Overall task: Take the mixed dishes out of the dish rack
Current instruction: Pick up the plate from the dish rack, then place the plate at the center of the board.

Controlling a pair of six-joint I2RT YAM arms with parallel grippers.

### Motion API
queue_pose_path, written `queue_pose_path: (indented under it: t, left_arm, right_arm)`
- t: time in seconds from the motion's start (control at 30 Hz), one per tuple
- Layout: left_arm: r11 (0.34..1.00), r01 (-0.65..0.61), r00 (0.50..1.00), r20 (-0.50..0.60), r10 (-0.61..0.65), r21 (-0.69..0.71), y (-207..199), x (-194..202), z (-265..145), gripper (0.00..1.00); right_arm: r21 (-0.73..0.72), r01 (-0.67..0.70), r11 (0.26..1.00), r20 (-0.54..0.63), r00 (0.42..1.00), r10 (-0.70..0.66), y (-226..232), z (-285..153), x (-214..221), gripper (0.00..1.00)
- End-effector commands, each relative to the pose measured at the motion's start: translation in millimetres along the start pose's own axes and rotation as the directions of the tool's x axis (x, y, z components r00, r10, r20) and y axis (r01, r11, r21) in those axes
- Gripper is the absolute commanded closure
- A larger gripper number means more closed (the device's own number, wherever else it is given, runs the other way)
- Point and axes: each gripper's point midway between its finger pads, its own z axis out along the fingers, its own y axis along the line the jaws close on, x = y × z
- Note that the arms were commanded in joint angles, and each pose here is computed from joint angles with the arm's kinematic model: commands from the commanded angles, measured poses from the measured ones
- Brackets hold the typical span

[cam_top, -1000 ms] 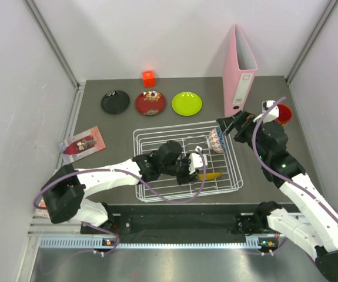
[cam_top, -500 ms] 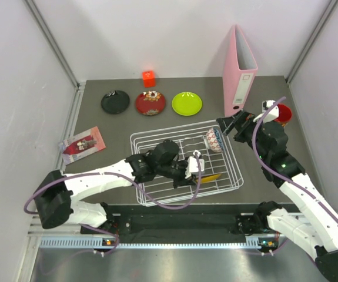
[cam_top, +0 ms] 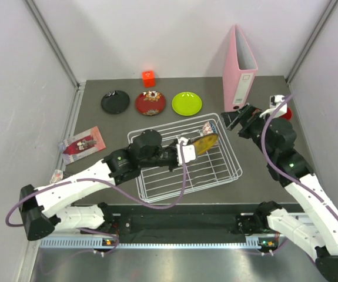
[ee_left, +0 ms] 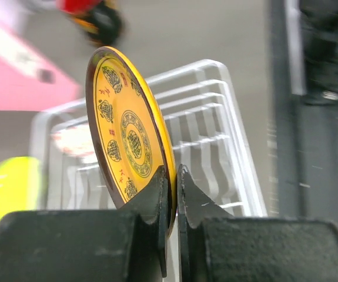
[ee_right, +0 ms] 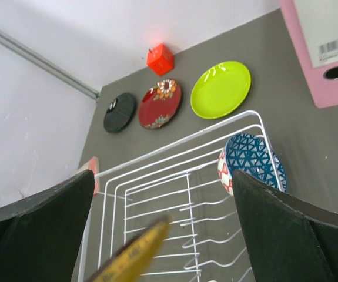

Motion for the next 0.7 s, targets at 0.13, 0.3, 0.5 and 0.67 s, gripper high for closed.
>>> queue_pose_path:
  t: [0.13, 0.3, 0.5, 0.67]
  left_arm:
    - [0.886, -0.309, 0.949, -0.050, 0.311, -0.346, 67, -35, -39, 1.00]
    - [0.731, -0.515, 0.857, -0.297, 0.421, -0.447, 87, -6, -45, 1.00]
    - [0.615, -0.697, 0.715, -0.433, 0.550, -0.370, 80, 11, -29, 1.00]
    - [0.586, -0.727, 0.685, -0.432, 0.587, -0.357, 73, 8, -17, 1.00]
  right_arm:
    - [0.005, -0.049, 0.999, 0.034, 0.998, 0.049, 18, -11, -30, 0.00]
    - [-0.075, -0.099, 0.992, -0.126, 0.988, 0.089, 37, 3, -1, 0.00]
    - [-0.119, -0.100, 0.988, -0.239, 0.968, 0.070, 46, 17, 20, 0.00]
    - [-0.132, -0.078, 0.988, -0.295, 0.955, 0.037, 45, 25, 33, 0.00]
